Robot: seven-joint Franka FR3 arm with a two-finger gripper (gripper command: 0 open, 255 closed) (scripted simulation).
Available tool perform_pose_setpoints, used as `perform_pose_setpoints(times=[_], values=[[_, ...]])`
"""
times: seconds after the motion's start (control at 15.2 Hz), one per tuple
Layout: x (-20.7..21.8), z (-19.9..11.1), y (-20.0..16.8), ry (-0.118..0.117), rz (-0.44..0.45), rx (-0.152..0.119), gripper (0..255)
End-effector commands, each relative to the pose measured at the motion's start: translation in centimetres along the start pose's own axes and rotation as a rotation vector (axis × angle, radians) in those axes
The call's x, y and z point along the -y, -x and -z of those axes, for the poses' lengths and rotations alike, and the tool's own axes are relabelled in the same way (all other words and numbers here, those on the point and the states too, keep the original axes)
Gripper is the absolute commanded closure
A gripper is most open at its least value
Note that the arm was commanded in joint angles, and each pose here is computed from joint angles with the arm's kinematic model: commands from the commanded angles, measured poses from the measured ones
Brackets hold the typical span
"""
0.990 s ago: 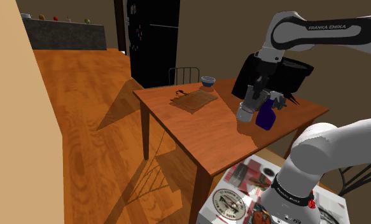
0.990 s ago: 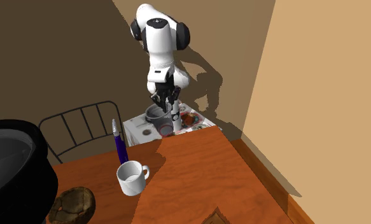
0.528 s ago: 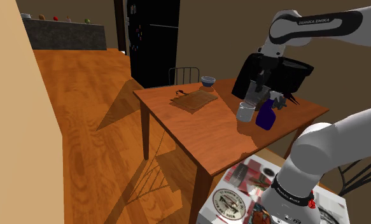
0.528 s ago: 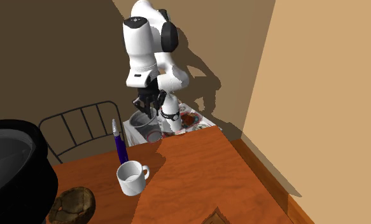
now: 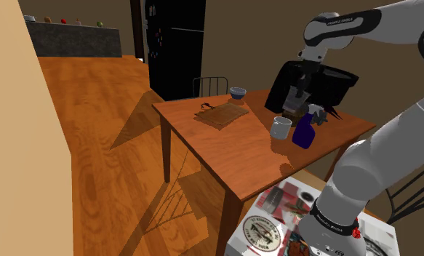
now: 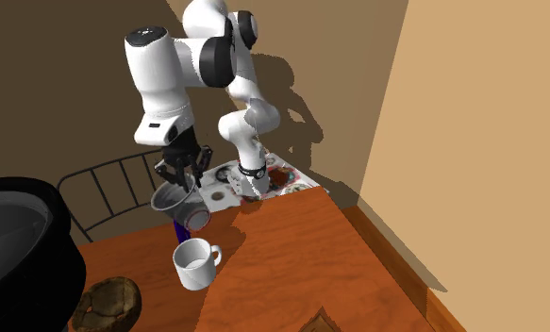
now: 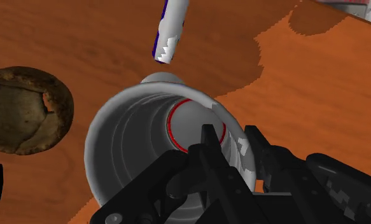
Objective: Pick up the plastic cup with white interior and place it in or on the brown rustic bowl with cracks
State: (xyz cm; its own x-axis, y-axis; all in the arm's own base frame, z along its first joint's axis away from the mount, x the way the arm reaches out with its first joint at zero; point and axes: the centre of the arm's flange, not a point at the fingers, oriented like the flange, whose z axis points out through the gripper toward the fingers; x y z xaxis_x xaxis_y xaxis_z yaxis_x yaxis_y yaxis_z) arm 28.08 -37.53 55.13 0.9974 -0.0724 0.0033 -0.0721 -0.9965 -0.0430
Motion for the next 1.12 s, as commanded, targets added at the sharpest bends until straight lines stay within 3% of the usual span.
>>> perform_pose_setpoints(times=[0.0, 1.06], values=[[-2.3, 0.5, -0.6, 0.002, 0.001, 0.000, 255], [-21.5, 2.7, -4.5, 0.002, 0.001, 0.000, 255]])
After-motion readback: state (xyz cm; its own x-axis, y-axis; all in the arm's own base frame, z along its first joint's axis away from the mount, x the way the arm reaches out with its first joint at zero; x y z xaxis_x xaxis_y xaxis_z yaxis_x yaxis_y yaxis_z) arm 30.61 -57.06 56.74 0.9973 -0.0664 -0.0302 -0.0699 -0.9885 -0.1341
